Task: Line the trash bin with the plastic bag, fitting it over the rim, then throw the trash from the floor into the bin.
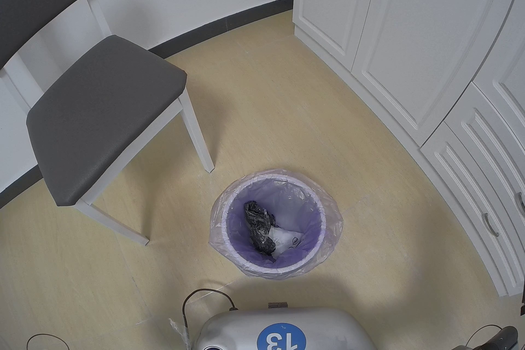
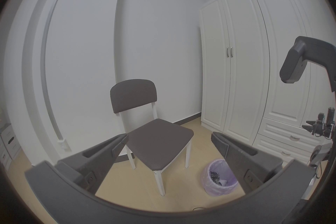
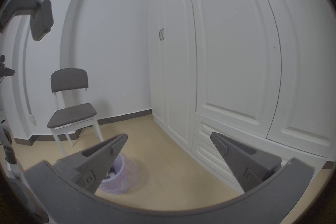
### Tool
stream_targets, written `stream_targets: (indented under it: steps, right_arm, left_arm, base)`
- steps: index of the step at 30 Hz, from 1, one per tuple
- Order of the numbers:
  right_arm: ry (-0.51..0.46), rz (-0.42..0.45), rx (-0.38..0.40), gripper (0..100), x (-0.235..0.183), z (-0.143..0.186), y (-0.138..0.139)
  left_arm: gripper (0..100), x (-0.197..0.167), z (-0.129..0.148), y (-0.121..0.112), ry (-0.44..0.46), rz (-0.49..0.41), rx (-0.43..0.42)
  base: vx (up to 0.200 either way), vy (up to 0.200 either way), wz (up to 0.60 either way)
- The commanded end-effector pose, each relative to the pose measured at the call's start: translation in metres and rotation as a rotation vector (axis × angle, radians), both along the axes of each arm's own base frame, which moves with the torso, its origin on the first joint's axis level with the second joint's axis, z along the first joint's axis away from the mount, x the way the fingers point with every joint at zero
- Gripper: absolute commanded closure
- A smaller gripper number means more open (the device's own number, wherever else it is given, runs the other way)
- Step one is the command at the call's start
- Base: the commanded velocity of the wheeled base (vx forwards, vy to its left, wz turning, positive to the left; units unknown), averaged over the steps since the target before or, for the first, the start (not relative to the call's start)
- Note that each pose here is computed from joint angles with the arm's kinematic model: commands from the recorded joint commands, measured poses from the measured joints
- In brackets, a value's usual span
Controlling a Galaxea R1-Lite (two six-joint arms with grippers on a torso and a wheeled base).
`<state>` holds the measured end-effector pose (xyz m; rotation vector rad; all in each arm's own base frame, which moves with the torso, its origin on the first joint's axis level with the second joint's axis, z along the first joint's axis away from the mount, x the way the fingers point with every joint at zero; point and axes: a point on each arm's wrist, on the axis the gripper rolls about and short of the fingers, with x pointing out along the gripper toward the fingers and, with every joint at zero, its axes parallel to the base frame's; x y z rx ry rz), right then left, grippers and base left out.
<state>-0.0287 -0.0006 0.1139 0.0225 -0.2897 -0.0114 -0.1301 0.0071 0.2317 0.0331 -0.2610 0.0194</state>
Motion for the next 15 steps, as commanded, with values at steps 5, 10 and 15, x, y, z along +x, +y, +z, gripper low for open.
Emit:
stream_targets:
  steps: [5,10,15]
  right_arm:
    - [0.016,0.008,0.005,0,0.002,-0.011,0.0]
    - [0.02,0.006,-0.003,0,0.002,-0.011,0.0]
    - [0.032,0.006,-0.004,0,0.002,-0.012,0.0]
  left_arm:
    - [0,0.013,-0.042,-0.006,0.082,0.038,0.005]
    - [0,0.041,-0.065,-0.005,0.16,0.075,0.014]
    - [0,0.071,-0.096,-0.005,0.212,0.084,0.047]
  base:
    - [0.0,0.0,0.0]
    - [0.0,0.0,0.0]
    - [0.0,0.0,0.0]
